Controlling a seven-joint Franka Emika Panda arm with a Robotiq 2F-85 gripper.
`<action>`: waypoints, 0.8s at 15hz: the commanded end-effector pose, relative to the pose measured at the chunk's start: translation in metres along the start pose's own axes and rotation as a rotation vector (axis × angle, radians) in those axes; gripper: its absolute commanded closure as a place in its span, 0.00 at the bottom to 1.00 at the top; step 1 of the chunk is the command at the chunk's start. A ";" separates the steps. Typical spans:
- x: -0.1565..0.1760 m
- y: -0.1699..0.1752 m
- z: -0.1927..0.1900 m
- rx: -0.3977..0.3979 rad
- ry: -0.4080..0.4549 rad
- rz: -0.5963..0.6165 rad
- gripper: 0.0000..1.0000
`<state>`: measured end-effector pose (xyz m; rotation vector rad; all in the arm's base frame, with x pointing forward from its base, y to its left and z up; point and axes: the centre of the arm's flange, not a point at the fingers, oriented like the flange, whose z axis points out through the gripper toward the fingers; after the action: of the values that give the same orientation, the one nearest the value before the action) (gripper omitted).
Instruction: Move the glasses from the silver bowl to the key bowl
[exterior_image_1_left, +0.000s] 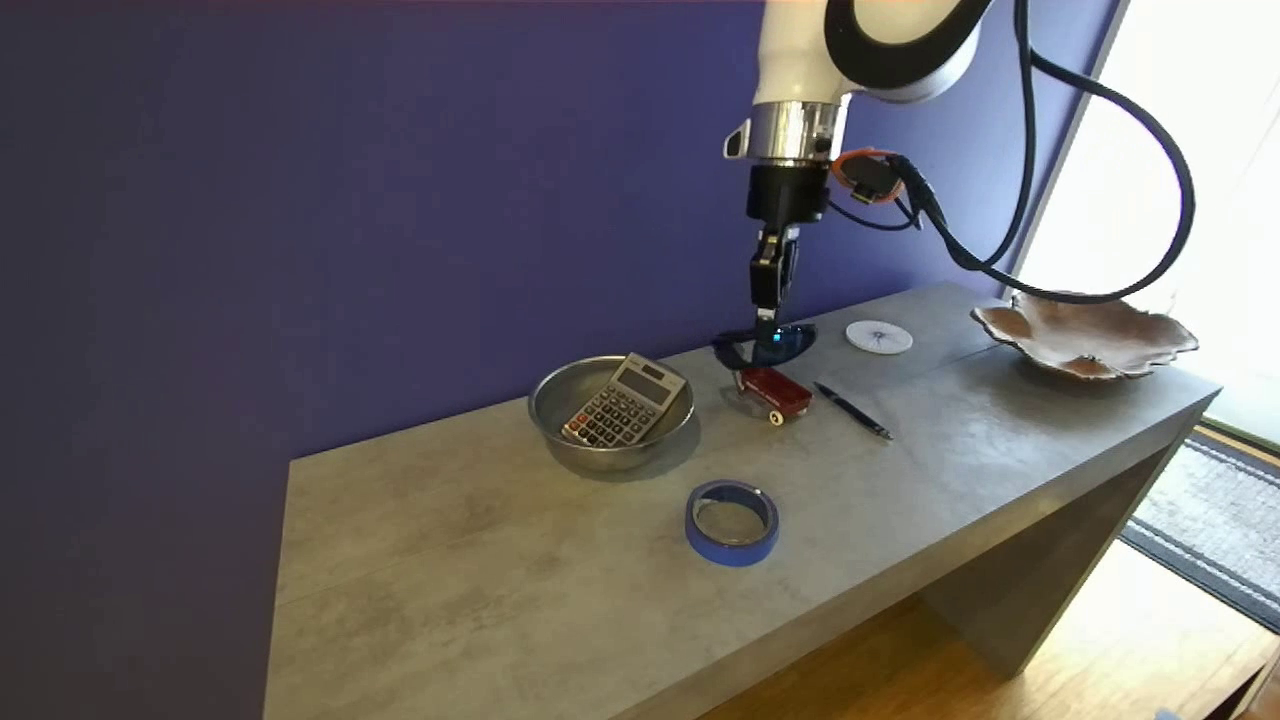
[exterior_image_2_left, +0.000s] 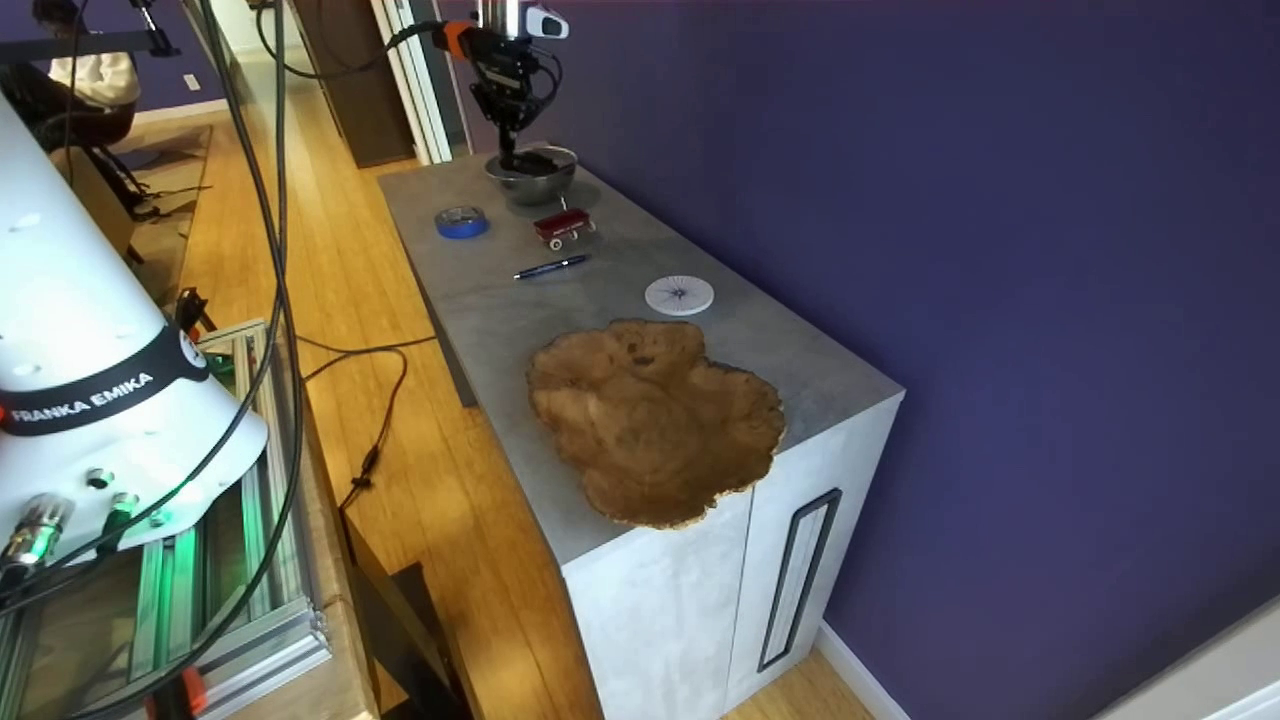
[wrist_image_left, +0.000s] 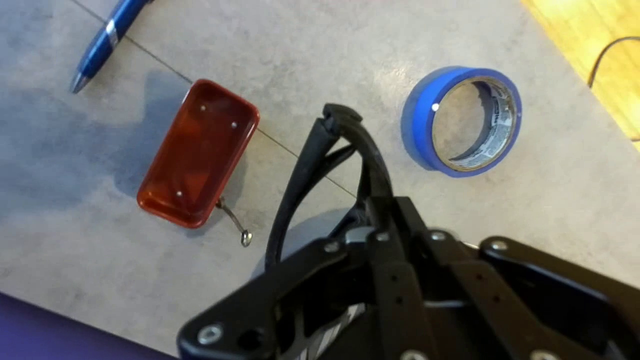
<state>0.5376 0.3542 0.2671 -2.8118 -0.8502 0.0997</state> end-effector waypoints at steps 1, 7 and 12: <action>-0.006 0.003 0.003 0.010 0.002 0.012 0.93; -0.031 0.061 -0.003 0.003 0.003 0.210 0.98; -0.122 0.166 0.006 0.093 -0.050 0.481 0.98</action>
<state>0.5584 0.2181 0.2298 -2.9069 -0.3536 0.2127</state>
